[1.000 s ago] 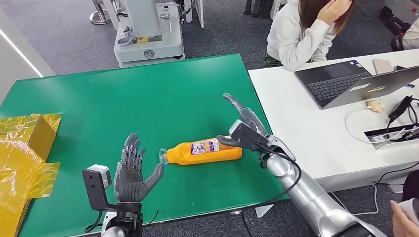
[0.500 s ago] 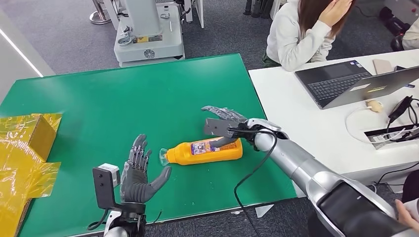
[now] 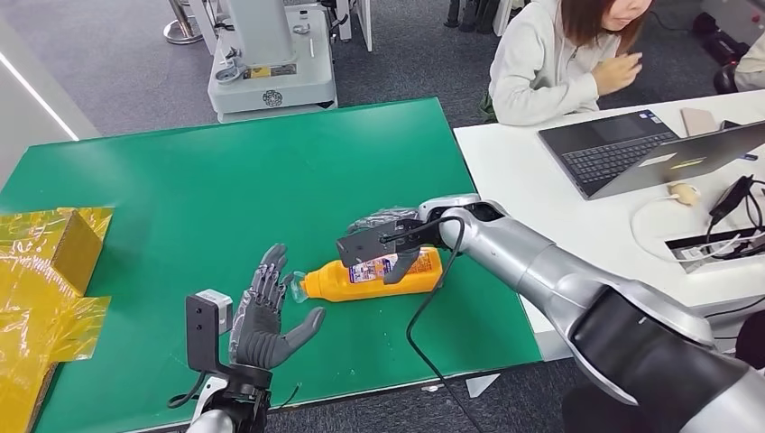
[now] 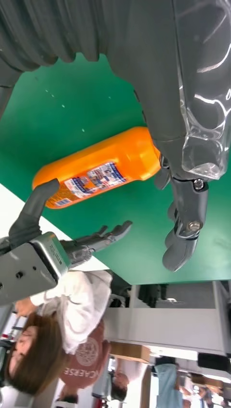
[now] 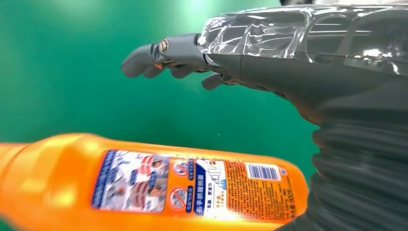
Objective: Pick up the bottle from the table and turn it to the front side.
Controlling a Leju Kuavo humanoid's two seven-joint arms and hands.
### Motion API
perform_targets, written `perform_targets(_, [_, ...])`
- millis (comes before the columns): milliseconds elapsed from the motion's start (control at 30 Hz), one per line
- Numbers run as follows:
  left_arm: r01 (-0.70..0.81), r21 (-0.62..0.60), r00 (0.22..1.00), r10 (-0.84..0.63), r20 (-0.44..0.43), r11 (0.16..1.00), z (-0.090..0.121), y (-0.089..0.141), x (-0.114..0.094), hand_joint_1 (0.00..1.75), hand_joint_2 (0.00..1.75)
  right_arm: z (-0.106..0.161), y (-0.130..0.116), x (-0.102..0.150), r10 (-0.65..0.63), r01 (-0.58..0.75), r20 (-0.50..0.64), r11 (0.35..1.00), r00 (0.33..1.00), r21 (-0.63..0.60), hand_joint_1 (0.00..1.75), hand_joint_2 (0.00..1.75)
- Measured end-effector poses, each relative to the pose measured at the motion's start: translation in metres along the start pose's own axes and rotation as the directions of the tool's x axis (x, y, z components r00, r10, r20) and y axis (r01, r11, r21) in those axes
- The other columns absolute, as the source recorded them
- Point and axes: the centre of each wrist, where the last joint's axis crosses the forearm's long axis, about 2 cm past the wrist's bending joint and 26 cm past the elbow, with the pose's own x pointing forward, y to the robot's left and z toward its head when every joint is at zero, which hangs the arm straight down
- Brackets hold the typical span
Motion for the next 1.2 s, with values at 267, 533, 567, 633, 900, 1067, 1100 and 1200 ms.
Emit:
perform_targets(267, [-0.031,-0.009,0.999,0.031,-0.01,0.999,0.0,0.0,0.0,0.0,1.75,0.006,-0.029,0.023,0.149,-0.148,-0.004,0.985,0.989,0.092,0.0,1.75])
perform_targets(533, [-0.037,-0.014,0.999,0.037,-0.006,0.999,-0.002,0.001,0.0,0.0,1.75,0.003,-0.03,0.031,0.188,-0.186,-0.007,0.975,0.982,0.121,0.0,1.75])
perform_targets(567, [-0.038,-0.014,0.999,0.038,-0.006,0.999,-0.002,0.001,0.0,0.0,1.75,0.002,-0.03,0.032,0.195,-0.193,-0.007,0.973,0.981,0.124,0.0,1.75])
perform_targets(633, [-0.039,-0.013,0.999,0.039,-0.005,0.999,-0.003,0.001,0.001,0.0,1.75,0.0,-0.031,0.035,0.219,-0.216,-0.012,0.967,0.976,0.135,0.0,1.75])
perform_targets(900, [-0.04,-0.012,0.999,0.04,-0.005,0.999,-0.003,0.001,0.001,0.0,1.75,-0.001,-0.031,0.036,0.252,-0.245,-0.028,0.957,0.967,0.155,0.0,1.75])
perform_targets(1067, [-0.04,-0.012,0.999,0.04,-0.005,0.999,-0.003,0.001,0.001,0.0,1.75,-0.002,-0.031,0.035,0.255,-0.247,-0.031,0.956,0.967,0.158,0.0,1.75])
perform_targets(1100, [-0.04,-0.012,0.999,0.04,-0.005,0.999,-0.003,0.001,0.001,0.0,1.75,-0.002,-0.03,0.035,0.255,-0.247,-0.031,0.956,0.966,0.159,0.0,1.75])
perform_targets(1200, [-0.044,-0.013,0.999,0.043,-0.006,0.999,-0.003,0.001,0.001,0.0,1.75,-0.002,-0.03,0.036,0.256,-0.248,-0.029,0.955,0.966,0.166,0.0,1.75])
